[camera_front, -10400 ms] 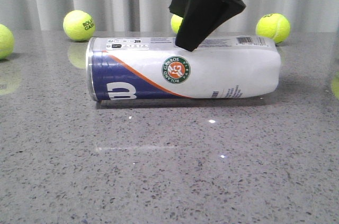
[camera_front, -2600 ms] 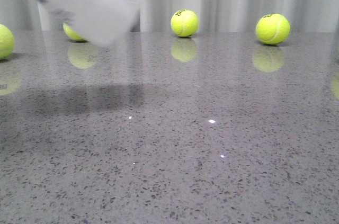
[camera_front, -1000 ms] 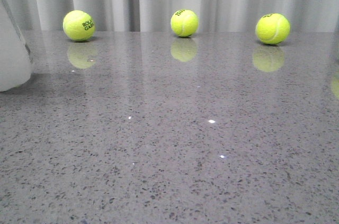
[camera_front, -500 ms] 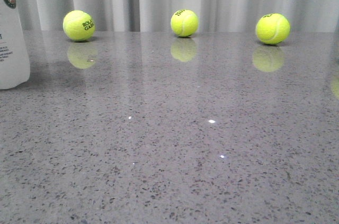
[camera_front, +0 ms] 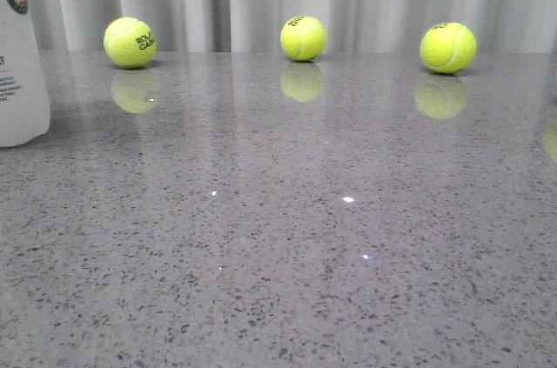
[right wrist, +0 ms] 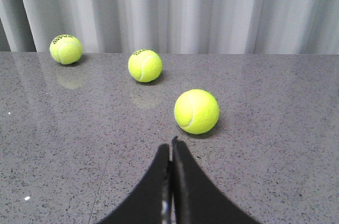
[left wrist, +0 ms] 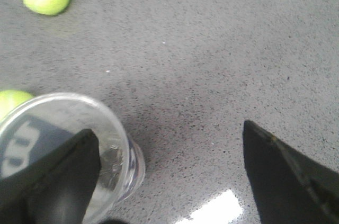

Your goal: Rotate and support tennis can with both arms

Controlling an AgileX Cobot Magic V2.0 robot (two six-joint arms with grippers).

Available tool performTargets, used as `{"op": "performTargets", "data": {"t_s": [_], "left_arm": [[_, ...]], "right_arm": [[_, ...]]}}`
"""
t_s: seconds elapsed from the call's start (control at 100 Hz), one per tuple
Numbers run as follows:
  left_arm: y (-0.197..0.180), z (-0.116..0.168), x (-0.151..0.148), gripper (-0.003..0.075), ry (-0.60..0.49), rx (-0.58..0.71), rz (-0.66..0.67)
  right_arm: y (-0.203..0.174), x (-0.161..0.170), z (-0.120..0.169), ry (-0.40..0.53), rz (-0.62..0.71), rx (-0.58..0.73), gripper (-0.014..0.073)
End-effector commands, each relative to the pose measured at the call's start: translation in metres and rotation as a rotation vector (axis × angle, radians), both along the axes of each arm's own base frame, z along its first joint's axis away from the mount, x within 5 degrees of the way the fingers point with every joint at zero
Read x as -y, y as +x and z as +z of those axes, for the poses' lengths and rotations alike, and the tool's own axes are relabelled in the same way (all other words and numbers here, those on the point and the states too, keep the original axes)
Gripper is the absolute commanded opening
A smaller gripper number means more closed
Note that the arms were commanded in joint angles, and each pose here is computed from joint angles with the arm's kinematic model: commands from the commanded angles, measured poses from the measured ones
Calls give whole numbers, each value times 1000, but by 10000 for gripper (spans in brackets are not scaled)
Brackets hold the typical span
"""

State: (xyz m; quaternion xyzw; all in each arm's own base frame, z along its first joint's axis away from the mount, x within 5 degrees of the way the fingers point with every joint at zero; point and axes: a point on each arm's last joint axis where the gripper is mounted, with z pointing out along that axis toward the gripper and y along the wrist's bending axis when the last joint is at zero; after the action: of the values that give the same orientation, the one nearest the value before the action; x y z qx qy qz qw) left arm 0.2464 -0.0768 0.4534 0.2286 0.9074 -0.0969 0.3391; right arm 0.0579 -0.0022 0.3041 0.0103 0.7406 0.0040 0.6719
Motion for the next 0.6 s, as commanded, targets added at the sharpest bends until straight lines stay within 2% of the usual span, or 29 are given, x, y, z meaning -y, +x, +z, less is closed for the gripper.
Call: {"op": "performTargets", "data": {"t_s": [0.0, 0.14, 0.29, 0.46, 0.59], "left_arm": [[-27, 26, -9, 535, -29, 104, 47], [-53, 39, -24, 534, -18, 218, 140], [-90, 41, -34, 534, -75, 340, 171], [-122, 17, -42, 534, -154, 493, 194], [-140, -18, -47, 534, -206, 602, 210]], "right_arm": [[0, 0, 15, -10, 2, 102, -70], [0, 0, 15, -10, 2, 102, -70], [0, 0, 15, -10, 2, 102, -70], [0, 0, 15, -10, 2, 102, -70], [0, 0, 15, -10, 2, 102, -70]]}}
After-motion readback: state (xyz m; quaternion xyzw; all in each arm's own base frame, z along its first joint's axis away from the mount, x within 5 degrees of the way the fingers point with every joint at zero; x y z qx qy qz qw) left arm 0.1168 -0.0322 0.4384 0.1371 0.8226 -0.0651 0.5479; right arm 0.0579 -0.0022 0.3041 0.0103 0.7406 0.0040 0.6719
